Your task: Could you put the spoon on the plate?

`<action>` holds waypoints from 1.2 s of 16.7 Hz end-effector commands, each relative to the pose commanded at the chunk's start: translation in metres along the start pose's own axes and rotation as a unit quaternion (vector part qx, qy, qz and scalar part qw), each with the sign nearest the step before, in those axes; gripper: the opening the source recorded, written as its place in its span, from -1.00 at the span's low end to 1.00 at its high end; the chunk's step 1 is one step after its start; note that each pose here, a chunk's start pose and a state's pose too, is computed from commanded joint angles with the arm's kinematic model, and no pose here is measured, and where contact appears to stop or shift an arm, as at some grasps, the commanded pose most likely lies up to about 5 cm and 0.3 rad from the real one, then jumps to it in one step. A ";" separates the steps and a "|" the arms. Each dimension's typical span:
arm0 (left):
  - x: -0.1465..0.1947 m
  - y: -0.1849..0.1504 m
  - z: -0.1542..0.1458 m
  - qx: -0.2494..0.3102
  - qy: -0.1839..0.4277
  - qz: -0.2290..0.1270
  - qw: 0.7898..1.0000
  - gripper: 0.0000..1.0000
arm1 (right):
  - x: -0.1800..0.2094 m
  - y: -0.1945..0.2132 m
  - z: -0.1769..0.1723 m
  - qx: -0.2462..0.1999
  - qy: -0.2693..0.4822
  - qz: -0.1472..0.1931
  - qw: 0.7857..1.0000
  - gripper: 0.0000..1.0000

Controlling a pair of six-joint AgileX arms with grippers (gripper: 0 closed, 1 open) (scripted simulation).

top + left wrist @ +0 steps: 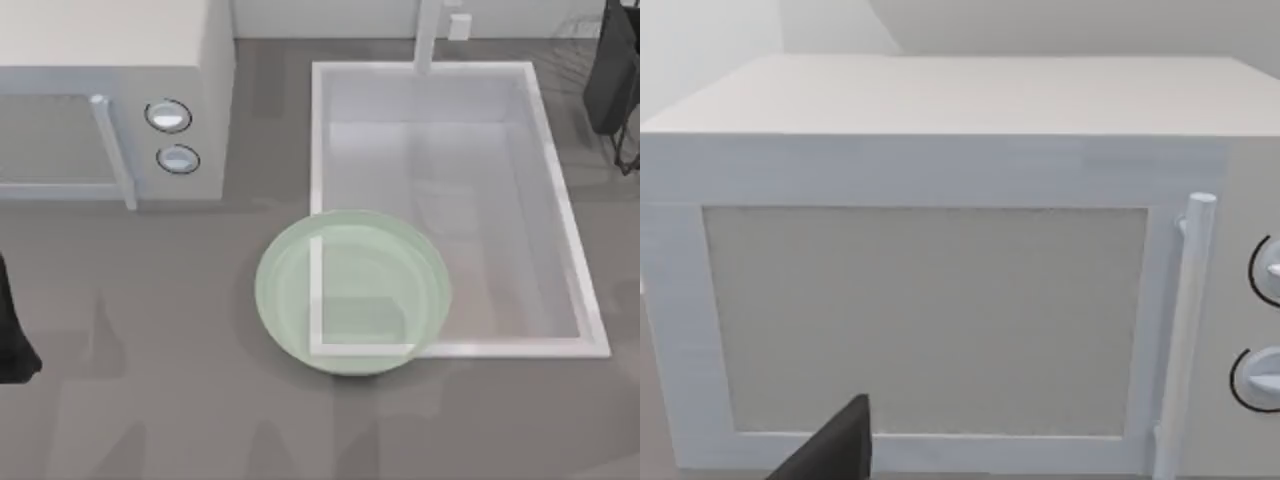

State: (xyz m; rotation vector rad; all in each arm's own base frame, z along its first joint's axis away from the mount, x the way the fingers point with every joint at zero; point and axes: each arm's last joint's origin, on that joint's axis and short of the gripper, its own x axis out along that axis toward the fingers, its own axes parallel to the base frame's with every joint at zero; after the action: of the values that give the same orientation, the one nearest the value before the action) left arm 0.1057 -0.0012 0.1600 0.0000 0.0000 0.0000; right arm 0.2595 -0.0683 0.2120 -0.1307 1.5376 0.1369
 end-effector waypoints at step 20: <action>0.000 0.000 0.000 0.000 0.000 0.000 1.000 1.00 | 0.021 0.298 0.168 -0.581 -0.002 0.022 0.814 -1.00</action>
State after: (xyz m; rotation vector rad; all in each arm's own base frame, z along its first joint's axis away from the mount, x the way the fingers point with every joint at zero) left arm 0.1057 -0.0012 0.1600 0.0000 0.0000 0.0000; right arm 0.3742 0.2545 0.1960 -1.0611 1.2527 1.1119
